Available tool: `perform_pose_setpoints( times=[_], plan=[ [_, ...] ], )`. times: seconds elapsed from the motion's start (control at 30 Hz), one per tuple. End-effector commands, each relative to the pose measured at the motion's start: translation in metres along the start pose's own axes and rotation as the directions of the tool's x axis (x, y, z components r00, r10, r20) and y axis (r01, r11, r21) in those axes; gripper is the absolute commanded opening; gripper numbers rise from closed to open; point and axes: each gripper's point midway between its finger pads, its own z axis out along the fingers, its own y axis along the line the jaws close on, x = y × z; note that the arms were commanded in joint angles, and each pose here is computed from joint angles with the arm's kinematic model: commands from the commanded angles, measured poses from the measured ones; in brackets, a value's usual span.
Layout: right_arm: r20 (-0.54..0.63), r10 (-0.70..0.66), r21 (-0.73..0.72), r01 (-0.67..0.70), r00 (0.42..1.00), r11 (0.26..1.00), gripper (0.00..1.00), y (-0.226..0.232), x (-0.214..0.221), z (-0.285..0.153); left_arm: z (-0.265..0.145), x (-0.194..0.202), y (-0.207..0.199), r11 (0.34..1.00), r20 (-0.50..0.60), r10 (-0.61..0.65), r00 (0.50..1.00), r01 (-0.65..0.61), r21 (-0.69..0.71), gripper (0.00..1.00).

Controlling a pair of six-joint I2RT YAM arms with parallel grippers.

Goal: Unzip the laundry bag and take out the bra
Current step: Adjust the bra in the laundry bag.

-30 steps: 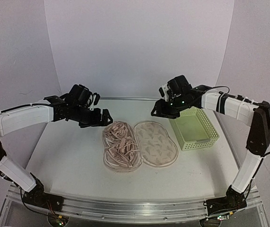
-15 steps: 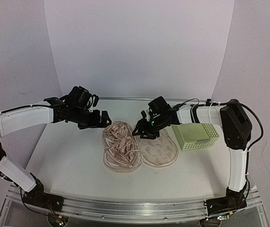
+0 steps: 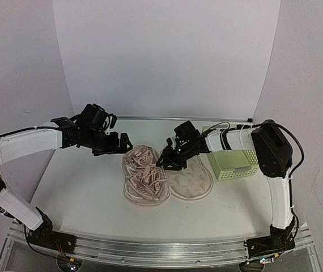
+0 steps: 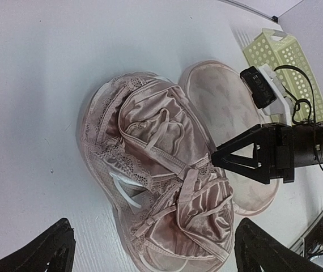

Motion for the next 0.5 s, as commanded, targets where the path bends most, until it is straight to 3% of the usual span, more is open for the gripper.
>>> perform_pose_setpoints(
  times=[0.0, 0.47],
  plan=[
    [0.056, -0.040, -0.078, 0.044, 0.998, 0.996, 0.42, 0.033, -0.018, -0.008, -0.014, -0.015, -0.003, 1.000, 0.069, 0.001, 0.998, -0.002, 0.010, 0.98],
    [0.133, -0.065, -0.044, 0.071, 0.989, 0.997, 0.43, 0.039, -0.027, -0.030, -0.013, -0.017, -0.005, 1.000, 0.066, 0.006, 0.998, -0.007, 0.016, 0.98]
  ],
)
